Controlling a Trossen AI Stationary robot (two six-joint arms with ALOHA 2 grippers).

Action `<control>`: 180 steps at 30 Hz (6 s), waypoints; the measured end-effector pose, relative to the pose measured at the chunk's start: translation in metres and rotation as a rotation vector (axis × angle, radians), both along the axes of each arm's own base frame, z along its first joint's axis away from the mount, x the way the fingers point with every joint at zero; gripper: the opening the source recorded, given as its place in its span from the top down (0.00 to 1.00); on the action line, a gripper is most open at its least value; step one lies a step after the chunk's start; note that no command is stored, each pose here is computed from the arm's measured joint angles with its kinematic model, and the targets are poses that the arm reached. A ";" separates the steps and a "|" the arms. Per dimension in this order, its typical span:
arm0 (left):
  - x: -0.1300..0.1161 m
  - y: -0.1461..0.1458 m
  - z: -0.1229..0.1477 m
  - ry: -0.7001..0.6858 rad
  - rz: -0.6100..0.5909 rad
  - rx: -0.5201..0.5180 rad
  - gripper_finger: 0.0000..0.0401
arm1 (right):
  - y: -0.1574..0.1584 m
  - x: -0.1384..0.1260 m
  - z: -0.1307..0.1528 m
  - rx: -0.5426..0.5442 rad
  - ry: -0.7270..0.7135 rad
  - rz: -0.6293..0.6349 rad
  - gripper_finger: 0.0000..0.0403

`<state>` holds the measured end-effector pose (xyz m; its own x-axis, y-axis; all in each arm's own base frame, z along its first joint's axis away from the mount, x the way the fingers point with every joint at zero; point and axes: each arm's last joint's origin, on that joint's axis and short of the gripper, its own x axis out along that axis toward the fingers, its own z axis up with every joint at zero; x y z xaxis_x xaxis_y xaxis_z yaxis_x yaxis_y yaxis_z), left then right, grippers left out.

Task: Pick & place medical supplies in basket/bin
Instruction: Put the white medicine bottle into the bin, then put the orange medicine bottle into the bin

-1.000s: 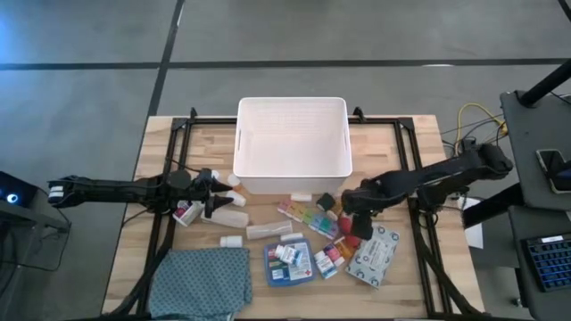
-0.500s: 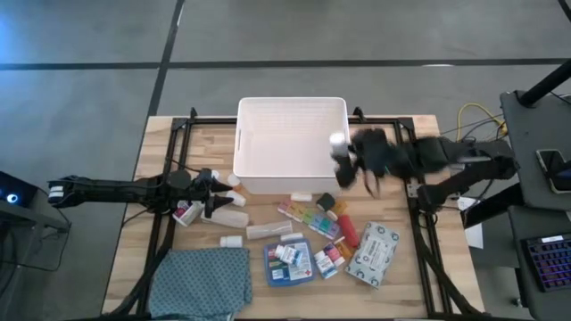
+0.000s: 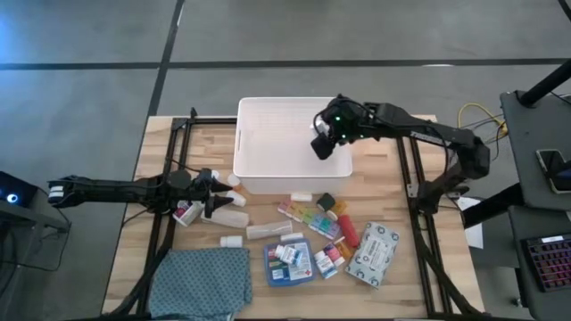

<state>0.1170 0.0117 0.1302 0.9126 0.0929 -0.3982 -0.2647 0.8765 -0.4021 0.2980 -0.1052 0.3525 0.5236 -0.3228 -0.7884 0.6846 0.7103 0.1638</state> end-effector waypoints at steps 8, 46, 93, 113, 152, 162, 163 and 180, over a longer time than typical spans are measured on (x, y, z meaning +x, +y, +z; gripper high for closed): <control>0.000 0.000 0.000 0.000 0.000 0.000 0.42 | -0.008 0.013 0.015 -0.283 0.095 0.081 0.30; 0.009 0.001 0.085 -0.241 0.165 -0.444 0.42 | -0.004 0.026 0.070 -0.559 -0.152 0.131 0.18; 0.051 0.028 0.052 0.890 0.597 -0.116 0.42 | -0.017 0.021 0.068 -0.573 -0.116 0.096 0.18; 0.060 0.038 0.006 1.010 0.513 -0.144 0.43 | -0.017 0.019 0.063 -0.533 -0.080 0.084 0.18; 0.081 0.040 0.263 0.023 0.341 0.416 0.62 | -0.024 0.015 0.062 -0.542 -0.050 0.081 0.18; 0.173 0.091 0.246 0.190 0.073 0.451 0.62 | -0.003 0.001 0.047 -0.475 0.174 0.063 0.18; 0.179 0.098 0.246 0.191 0.044 0.436 0.62 | -0.001 -0.001 0.046 -0.472 0.200 0.045 0.18; 0.219 0.152 0.222 0.408 0.013 0.398 0.40 | 0.008 -0.020 0.046 -0.427 0.275 -0.042 0.18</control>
